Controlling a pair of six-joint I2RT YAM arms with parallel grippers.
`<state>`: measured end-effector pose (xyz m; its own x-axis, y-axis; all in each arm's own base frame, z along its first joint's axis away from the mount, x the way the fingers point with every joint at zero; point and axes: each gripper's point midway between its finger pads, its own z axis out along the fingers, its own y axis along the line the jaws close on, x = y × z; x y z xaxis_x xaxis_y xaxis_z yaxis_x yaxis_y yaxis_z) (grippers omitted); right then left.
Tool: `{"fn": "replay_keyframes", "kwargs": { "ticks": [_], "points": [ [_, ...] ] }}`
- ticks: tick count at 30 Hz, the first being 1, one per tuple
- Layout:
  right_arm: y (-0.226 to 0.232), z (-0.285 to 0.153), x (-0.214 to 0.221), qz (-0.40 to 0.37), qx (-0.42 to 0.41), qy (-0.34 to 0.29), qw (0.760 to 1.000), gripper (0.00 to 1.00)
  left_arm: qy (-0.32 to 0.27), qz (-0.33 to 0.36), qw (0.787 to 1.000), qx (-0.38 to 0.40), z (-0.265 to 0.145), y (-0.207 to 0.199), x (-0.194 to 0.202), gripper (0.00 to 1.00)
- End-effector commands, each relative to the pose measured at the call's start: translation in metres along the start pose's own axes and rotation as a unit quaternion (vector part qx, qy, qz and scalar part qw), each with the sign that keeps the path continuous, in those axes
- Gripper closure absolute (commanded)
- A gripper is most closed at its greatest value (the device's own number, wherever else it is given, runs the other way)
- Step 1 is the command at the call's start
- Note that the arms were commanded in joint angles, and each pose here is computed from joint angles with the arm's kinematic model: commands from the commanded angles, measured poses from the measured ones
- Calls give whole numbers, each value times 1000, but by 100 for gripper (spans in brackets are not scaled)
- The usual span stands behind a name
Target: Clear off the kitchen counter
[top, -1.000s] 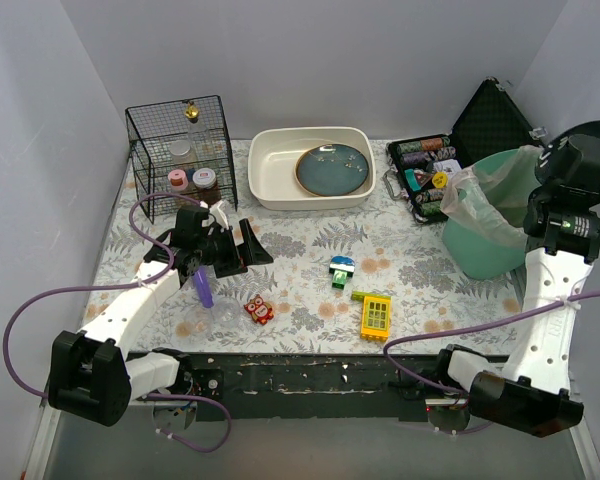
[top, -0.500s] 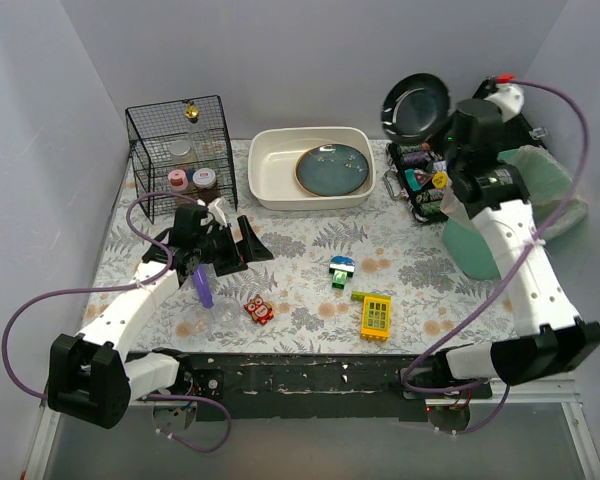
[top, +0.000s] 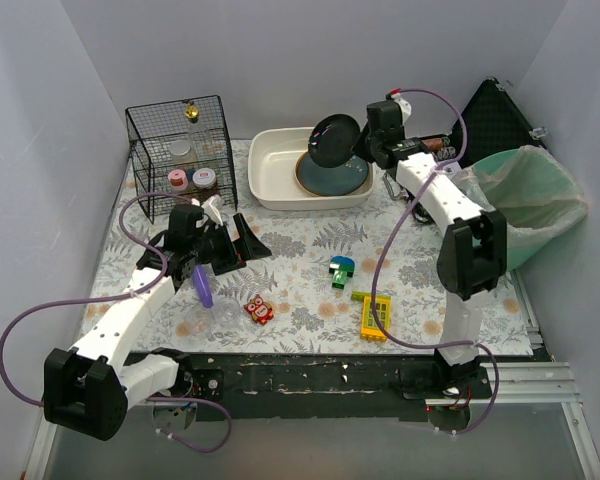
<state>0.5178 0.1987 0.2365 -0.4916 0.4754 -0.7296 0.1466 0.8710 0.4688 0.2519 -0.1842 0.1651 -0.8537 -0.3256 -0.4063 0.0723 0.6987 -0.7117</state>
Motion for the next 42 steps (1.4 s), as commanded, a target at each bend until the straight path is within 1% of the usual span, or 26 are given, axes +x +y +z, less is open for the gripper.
{"fn": "replay_keyframes", "kwargs": {
  "ticks": [1, 6, 9, 12, 16, 19, 22, 26, 31, 35, 42],
  "points": [
    [29, 32, -5, 19, -49, 2, 999, 99, -18, 3, 1000, 6, -8, -5, -2, 5],
    [9, 77, 35, 23, -21, 46, 998, 99, -21, 3, 1000, 3, -12, -5, 0, 5],
    [-7, 93, 54, 38, -14, 59, 997, 99, -20, 5, 1000, 0, -14, -4, 1, 5],
    [-27, 100, 65, 56, -5, 65, 996, 99, -21, 5, 1000, -2, -16, -3, 3, 5],
    [-42, 104, 74, 78, -4, 80, 994, 99, -18, 3, 1000, -4, -15, 0, 6, 5],
    [-50, 109, 82, 95, -3, 104, 990, 99, -18, 2, 1000, -2, -14, 0, 5, 5],
    [-55, 111, 90, 118, -12, 141, 983, 98, -17, 1, 1000, -1, -13, -1, 4, 5],
    [-58, 112, 92, 131, -19, 158, 978, 76, -16, 2, 1000, 0, -12, -2, 4, 5],
    [-61, 107, 85, 138, -20, 162, 977, 59, -17, 1, 1000, -2, -12, -1, 3, 5],
    [-56, 96, 68, 125, -25, 148, 981, 54, -19, 2, 1000, -3, -14, -1, 3, 5],
    [-35, 42, 12, 76, -45, 88, 992, 53, -22, 6, 1000, -2, -14, -2, 2, 5]
  ]
}}
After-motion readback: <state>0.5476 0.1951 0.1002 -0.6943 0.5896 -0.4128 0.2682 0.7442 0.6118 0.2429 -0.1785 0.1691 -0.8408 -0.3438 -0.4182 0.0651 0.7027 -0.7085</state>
